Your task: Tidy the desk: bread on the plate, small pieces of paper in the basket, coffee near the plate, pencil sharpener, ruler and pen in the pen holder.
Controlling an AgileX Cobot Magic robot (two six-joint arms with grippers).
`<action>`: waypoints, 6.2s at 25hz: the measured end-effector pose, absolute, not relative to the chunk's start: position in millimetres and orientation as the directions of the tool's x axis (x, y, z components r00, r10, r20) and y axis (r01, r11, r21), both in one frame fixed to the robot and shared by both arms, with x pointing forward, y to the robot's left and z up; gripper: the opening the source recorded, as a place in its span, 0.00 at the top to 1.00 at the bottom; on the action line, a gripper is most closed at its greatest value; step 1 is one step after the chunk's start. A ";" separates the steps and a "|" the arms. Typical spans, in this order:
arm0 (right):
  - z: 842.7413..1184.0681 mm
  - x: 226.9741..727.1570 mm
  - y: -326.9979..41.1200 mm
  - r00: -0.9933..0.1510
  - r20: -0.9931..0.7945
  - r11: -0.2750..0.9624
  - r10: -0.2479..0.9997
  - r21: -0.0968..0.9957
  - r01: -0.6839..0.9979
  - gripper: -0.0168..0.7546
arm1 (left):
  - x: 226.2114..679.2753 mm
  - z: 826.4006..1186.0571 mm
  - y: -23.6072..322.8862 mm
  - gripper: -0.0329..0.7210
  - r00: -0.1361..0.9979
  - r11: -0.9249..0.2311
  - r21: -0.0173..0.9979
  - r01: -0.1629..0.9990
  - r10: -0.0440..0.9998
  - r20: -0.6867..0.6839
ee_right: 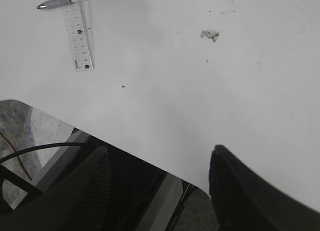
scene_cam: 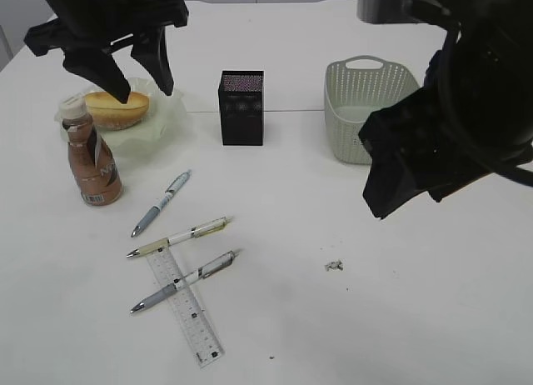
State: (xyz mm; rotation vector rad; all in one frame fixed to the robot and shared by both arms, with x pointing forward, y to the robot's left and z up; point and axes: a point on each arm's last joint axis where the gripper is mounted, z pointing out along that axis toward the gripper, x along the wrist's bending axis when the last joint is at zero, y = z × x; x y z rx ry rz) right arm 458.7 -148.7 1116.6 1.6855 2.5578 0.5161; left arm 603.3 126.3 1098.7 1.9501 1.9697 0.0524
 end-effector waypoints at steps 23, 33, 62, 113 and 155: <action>1081.0 445.0 -65.3 -0.482 0.218 0.462 0.849 0.139 0.876 0.39 | 506.1 1233.5 167.5 0.42 0.177 0.054 0.570 0.820 0.923 -0.343; 1079.6 490.9 1.3 -0.519 0.239 0.479 0.821 0.209 0.853 0.38 | 490.7 1251.4 186.7 0.42 0.175 0.026 0.663 0.748 0.956 -0.235; 957.2 537.3 68.5 -0.534 0.049 0.528 0.844 0.092 0.844 0.38 | 492.7 1264.0 241.9 0.42 0.022 0.023 0.740 0.672 0.998 -0.051; 906.9 549.4 76.6 -0.504 -0.009 0.504 0.863 0.059 0.862 0.38 | 492.9 1264.2 243.1 0.45 0.015 0.019 0.743 0.669 0.999 -0.038; 929.5 561.8 91.7 -0.503 0.028 0.493 0.864 0.158 0.856 0.64 | 492.9 1264.2 242.8 0.48 0.019 0.016 0.743 0.669 0.999 -0.038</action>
